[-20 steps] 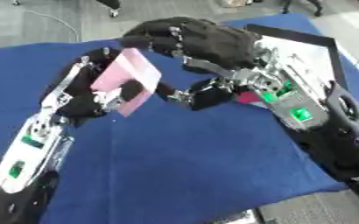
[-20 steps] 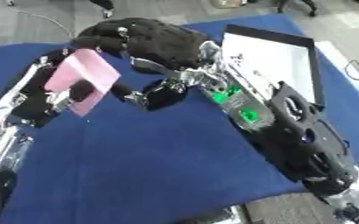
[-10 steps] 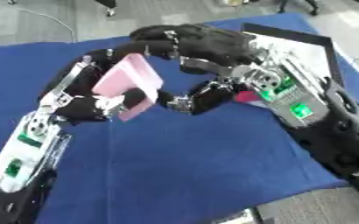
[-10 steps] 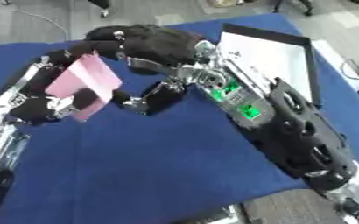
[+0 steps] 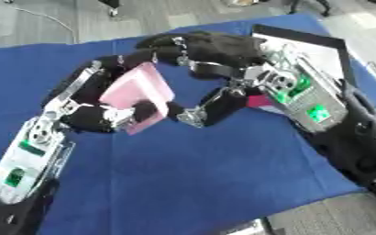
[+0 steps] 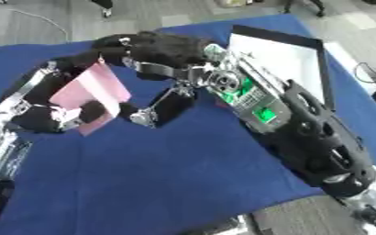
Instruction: Pick up the objects with one hand, pass them to the other hand, and then place them into the box on the other side of the table.
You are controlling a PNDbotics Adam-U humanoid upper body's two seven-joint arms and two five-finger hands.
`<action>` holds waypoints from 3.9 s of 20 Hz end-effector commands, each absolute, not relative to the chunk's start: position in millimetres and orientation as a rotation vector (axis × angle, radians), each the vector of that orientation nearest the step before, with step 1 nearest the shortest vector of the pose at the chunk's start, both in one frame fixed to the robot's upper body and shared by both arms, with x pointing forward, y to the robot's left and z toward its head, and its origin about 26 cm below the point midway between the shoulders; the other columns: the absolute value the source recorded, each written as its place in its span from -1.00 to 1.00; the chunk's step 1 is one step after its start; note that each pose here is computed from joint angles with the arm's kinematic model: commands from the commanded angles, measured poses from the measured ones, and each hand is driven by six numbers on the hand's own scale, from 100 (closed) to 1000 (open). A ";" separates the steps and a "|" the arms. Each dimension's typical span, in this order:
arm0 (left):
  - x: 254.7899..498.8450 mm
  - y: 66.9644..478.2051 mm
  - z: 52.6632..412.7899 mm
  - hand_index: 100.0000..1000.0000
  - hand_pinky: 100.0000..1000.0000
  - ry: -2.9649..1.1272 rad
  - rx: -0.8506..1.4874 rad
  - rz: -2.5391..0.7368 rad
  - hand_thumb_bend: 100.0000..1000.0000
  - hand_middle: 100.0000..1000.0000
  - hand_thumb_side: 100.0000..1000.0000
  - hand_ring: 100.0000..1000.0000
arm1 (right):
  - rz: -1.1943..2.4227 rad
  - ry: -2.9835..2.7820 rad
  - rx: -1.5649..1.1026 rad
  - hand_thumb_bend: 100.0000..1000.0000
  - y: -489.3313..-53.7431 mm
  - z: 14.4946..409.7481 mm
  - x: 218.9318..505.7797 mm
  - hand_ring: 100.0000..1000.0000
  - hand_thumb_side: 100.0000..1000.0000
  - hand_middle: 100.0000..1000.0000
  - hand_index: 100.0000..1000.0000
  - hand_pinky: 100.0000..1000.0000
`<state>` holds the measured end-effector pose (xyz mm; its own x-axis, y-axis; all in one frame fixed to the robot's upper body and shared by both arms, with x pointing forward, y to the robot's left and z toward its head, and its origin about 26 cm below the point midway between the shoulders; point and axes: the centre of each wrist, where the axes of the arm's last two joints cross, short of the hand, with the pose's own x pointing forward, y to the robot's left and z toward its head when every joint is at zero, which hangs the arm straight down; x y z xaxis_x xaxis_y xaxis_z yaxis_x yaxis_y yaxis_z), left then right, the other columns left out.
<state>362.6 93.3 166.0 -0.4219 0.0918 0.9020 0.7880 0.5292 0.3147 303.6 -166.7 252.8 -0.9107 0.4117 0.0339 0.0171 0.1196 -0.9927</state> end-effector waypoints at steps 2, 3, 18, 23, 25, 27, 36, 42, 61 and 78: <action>350.6 73.4 179.8 -0.06 0.00 -1.878 -0.790 -1.041 -0.43 -0.48 -0.73 -0.40 | 1.859 -2.158 -0.392 -1.00 -159.9 261.6 298.3 0.87 -0.78 0.30 0.80 0.53; 350.2 72.3 180.4 -0.06 0.00 -1.874 -0.797 -1.050 -0.43 -0.48 -0.73 -0.40 | 1.849 -2.170 -0.412 -1.00 -161.1 263.6 298.7 0.86 -0.78 0.34 0.84 0.59; 352.4 71.6 186.0 -0.06 0.00 -1.891 -0.810 -0.996 -0.44 -0.48 -0.73 -0.40 | 2.089 -2.070 -0.746 -1.00 -165.5 275.0 300.1 0.80 -0.40 0.72 0.96 1.00; 355.5 74.4 186.4 -0.05 0.00 -1.901 -0.806 -0.959 -0.44 -0.47 -0.73 -0.39 | 2.140 -2.013 -0.850 -1.00 -165.1 273.1 299.7 0.78 -0.11 0.82 0.93 1.00; 357.5 75.8 186.4 -0.05 0.00 -1.907 -0.806 -0.932 -0.44 -0.47 -0.73 -0.38 | 2.175 -1.955 -0.895 -1.00 -165.7 273.5 299.8 0.78 -0.11 0.83 0.93 1.00; 358.5 76.4 186.1 -0.04 0.01 -1.910 -0.809 -0.912 -0.44 -0.46 -0.73 -0.38 | 2.201 -1.907 -0.927 -1.00 -164.3 273.1 299.6 0.78 -0.13 0.82 0.92 1.00; 356.8 74.7 187.4 -0.02 0.03 -1.911 -0.825 -0.900 -0.41 -0.43 -0.69 -0.35 | 2.169 -1.961 -0.997 -1.00 -162.9 272.3 299.4 0.71 -0.07 0.73 0.79 1.00; 356.3 75.8 189.5 0.01 0.05 -1.920 -0.830 -0.902 -0.34 -0.41 -0.66 -0.32 | 2.233 -1.856 -1.056 -0.92 -162.5 271.5 299.2 0.71 0.12 0.75 0.79 1.00; 358.4 71.6 185.6 0.20 0.14 -1.898 -0.845 -0.991 0.38 -0.26 -0.47 -0.21 | 1.899 -2.212 -1.069 -1.00 -169.2 283.9 301.5 0.33 -0.74 0.00 -0.41 0.90; 374.5 83.2 166.9 0.29 0.17 -1.883 -0.713 -0.984 0.89 -0.18 -0.08 -0.15 | 1.535 -2.402 -1.189 -1.00 -176.2 277.0 302.7 0.30 -0.88 0.02 -0.48 0.51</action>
